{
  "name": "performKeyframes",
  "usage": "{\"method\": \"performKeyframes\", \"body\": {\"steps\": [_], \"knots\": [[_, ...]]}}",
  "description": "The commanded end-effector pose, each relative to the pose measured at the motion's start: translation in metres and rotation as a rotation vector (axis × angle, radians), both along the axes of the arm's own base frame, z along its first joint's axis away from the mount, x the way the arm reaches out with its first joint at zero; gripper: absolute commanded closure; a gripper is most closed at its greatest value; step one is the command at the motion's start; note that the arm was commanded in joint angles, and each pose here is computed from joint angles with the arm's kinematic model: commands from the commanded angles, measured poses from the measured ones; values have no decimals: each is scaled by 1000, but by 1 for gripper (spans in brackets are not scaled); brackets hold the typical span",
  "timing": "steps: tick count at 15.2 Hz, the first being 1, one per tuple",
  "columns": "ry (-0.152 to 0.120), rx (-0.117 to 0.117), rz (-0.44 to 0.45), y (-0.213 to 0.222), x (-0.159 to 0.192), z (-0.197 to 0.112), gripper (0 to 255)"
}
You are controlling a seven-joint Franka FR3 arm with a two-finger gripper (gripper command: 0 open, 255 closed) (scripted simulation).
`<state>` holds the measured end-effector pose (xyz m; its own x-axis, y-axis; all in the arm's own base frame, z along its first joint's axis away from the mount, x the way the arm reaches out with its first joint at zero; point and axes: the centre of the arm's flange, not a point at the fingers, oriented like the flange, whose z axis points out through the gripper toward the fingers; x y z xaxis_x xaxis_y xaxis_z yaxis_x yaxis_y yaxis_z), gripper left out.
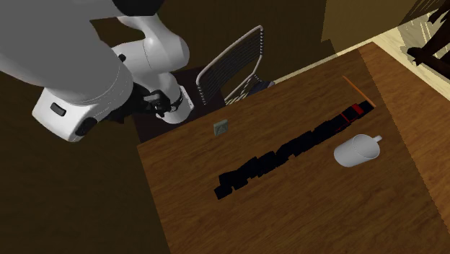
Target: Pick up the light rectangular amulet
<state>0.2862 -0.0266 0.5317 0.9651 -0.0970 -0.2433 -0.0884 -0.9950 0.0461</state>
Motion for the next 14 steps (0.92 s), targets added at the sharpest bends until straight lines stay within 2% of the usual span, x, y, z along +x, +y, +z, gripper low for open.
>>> {"method": "performKeyframes", "body": {"steps": [1,14], "knots": [[0,0,0,0,0,0,0],[-176,27,9,135,-32,-97,0]]}}
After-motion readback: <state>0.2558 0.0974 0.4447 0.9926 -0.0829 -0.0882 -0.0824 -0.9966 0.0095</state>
